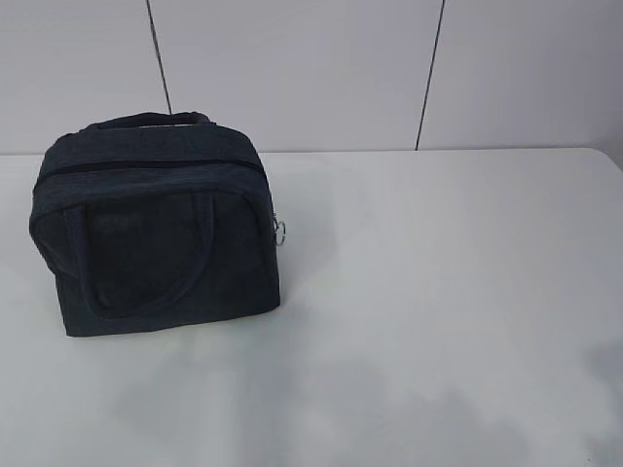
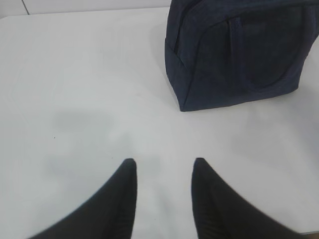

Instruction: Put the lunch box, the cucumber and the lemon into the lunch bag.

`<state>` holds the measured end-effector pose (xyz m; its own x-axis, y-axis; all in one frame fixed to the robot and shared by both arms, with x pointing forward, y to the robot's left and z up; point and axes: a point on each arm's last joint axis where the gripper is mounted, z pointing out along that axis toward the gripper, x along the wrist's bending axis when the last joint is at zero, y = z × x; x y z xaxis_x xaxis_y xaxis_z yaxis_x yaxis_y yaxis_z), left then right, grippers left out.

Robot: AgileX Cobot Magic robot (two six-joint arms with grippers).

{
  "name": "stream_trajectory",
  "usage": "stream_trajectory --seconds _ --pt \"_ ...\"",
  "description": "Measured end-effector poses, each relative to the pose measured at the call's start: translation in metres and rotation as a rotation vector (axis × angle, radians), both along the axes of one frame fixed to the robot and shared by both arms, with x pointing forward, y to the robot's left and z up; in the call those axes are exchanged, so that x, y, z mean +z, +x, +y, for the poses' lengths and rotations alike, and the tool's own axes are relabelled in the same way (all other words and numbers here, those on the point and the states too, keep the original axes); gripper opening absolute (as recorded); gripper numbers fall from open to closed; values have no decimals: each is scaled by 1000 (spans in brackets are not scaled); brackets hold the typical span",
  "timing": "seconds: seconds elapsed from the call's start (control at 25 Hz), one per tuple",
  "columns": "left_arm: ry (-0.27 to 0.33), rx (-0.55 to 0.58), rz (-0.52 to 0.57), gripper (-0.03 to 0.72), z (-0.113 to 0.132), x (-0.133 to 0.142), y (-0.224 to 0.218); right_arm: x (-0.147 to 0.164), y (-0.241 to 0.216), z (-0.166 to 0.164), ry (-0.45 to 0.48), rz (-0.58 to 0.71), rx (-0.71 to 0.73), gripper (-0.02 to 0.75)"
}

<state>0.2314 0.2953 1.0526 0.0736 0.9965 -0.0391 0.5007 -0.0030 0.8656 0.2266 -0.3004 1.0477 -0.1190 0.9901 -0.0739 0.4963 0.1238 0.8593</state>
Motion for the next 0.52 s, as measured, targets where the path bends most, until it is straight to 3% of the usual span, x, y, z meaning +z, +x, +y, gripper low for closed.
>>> stream_trajectory --seconds 0.52 --pt "0 0 0 264 0 0 0 0 0 0 0 0 0 262"
